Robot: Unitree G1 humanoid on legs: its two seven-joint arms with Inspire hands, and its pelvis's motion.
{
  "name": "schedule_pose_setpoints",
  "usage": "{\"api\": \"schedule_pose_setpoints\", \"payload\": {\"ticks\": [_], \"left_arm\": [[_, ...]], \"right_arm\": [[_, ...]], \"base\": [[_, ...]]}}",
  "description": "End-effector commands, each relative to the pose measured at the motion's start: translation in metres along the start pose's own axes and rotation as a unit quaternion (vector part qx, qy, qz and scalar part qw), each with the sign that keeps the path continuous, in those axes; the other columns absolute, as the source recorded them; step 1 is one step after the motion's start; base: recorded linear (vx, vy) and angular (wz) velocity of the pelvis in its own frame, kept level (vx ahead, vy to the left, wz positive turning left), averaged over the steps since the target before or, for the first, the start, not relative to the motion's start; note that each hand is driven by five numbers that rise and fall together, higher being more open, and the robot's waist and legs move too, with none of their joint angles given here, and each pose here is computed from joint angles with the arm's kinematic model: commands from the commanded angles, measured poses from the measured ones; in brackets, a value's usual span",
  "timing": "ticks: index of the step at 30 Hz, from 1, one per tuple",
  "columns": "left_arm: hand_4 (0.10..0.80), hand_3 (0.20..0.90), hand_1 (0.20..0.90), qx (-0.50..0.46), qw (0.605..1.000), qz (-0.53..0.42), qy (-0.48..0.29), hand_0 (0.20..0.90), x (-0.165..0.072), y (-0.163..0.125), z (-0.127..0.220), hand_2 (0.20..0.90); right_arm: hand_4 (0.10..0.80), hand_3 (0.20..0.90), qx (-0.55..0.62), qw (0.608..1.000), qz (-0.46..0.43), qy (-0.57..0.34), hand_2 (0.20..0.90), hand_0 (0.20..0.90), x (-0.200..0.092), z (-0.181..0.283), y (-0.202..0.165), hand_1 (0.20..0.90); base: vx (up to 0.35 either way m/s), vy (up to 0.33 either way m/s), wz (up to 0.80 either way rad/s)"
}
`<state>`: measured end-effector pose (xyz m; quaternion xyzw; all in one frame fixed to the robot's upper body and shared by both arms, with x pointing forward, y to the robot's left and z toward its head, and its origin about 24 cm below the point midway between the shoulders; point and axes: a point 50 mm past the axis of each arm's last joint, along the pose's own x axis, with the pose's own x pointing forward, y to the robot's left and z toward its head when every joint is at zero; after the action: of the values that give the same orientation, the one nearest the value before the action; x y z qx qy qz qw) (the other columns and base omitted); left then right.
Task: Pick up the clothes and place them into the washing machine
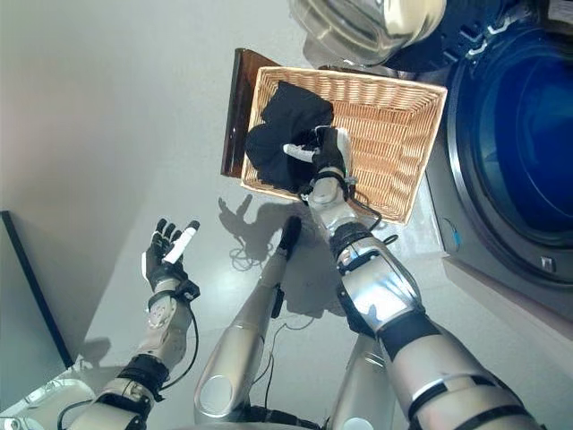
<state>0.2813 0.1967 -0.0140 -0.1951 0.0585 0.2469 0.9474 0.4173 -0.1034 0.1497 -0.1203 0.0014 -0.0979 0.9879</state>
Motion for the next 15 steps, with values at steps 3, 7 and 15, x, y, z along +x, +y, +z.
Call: {"api": "schedule_pose_setpoints", "payload": {"ticks": [3,7,15], "left_arm": [[0.800,0.900,0.900,0.012,0.999,0.032,-0.027,0.900,0.004,0.025,0.009,0.900],[0.800,0.900,0.900,0.010,0.999,0.039,-0.018,0.900,0.002,0.029,0.004,0.900],[0.800,0.900,0.900,0.012,0.998,0.058,0.012,0.900,-0.004,0.041,-0.010,0.900]], "right_arm": [[0.300,0.200,0.149,0.984,-0.021,-0.094,0.200,0.200,0.001,0.050,-0.008,0.200],[0.300,0.200,0.183,0.976,-0.027,-0.113,0.200,0.200,0.000,0.052,-0.017,0.200],[0.300,0.200,0.264,0.957,-0.044,-0.114,0.200,0.200,-0.003,0.037,-0.038,0.200]], "base": [[0.010,0.001,-0.10],[0.006,-0.007,-0.14],[0.015,-0.022,-0.17]]}}
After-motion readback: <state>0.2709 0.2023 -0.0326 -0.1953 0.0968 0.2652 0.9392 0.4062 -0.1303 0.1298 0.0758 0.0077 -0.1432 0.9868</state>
